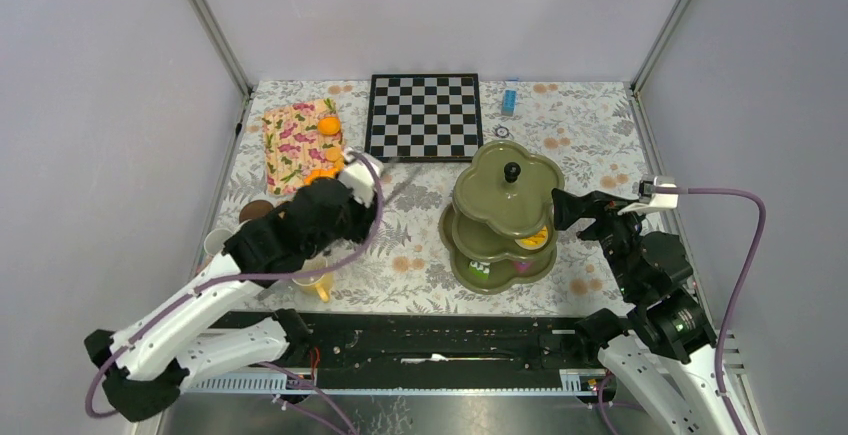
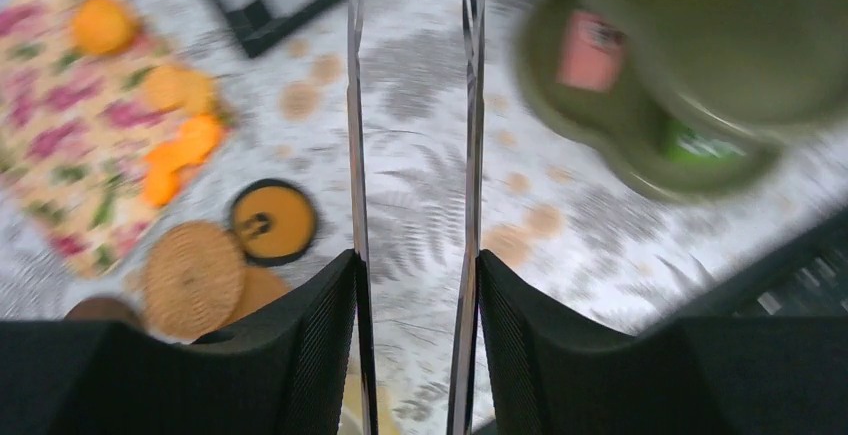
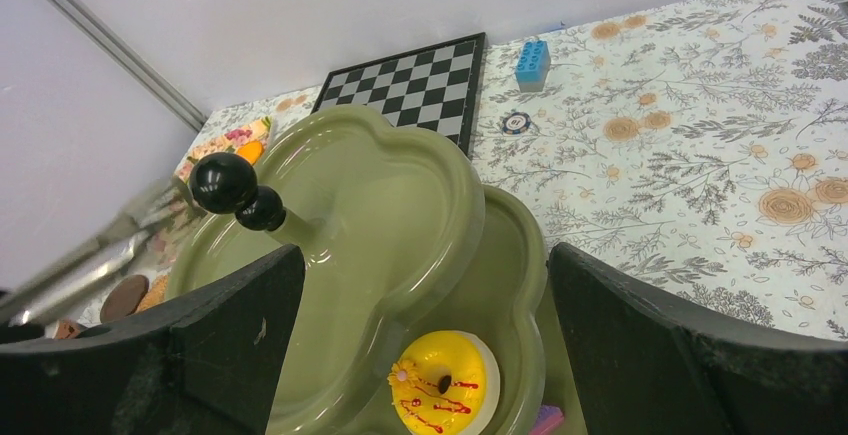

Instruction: Serve the afternoon tea

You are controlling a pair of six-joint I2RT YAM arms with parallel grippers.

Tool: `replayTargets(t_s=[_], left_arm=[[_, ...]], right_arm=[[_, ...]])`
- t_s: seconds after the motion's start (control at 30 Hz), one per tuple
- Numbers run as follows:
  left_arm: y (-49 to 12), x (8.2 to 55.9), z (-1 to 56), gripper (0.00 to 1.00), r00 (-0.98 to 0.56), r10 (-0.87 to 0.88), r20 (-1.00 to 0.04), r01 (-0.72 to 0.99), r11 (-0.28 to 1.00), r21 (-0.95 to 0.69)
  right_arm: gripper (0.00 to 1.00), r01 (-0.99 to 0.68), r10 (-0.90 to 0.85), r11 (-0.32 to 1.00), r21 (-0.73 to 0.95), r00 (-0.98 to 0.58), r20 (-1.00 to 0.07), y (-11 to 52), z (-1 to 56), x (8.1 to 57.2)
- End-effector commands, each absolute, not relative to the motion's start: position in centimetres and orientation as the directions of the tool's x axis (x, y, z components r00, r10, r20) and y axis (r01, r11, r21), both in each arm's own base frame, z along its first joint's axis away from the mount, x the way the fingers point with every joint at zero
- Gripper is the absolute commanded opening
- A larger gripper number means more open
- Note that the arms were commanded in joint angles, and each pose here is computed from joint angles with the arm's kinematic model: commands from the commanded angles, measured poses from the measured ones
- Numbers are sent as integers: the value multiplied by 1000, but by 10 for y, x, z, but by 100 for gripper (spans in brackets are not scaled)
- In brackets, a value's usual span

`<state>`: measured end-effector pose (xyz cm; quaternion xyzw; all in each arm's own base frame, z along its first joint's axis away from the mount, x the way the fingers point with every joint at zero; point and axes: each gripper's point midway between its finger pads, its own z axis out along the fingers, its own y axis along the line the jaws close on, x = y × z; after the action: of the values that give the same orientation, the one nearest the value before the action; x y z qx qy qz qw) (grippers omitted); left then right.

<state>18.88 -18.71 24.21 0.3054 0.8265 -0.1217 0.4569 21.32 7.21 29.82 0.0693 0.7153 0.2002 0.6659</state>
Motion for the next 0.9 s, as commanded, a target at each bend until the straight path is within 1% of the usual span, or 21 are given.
replayTargets(t_s=[0.0, 0.1, 0.17, 0.33, 0.4, 0.5, 0.63, 0.87], left_arm=[[-131, 261, 250, 49, -405, 254, -878, 312, 941, 128], [-96, 310, 241, 50, -474, 100, -875, 135, 990, 40], [-74, 342, 229, 51, -525, 7, -851, 31, 999, -11], [-26, 407, 207, 53, -574, -173, -801, -190, 979, -76], [-14, 427, 198, 53, -579, -230, -782, -236, 966, -109], [-4, 448, 190, 53, -560, -291, -776, -268, 950, -162], [3, 467, 175, 53, -561, -395, -728, -281, 918, -281], [-1, 494, 164, 57, -561, -466, -684, -253, 883, -395]], right_arm=[[98, -183, 370, 907, 379, -80, -925, 75, 305, 216], [98, -185, 366, 909, 374, -79, -927, 75, 307, 217], [98, -186, 361, 911, 368, -75, -930, 75, 309, 217], [98, -189, 362, 910, 369, -68, -930, 74, 311, 216], [98, -194, 367, 907, 373, -68, -928, 75, 312, 215], [98, -196, 377, 903, 383, -68, -924, 75, 311, 214], [98, -197, 378, 902, 383, -66, -923, 74, 311, 213], [98, -200, 376, 902, 382, -71, -924, 76, 312, 214]])
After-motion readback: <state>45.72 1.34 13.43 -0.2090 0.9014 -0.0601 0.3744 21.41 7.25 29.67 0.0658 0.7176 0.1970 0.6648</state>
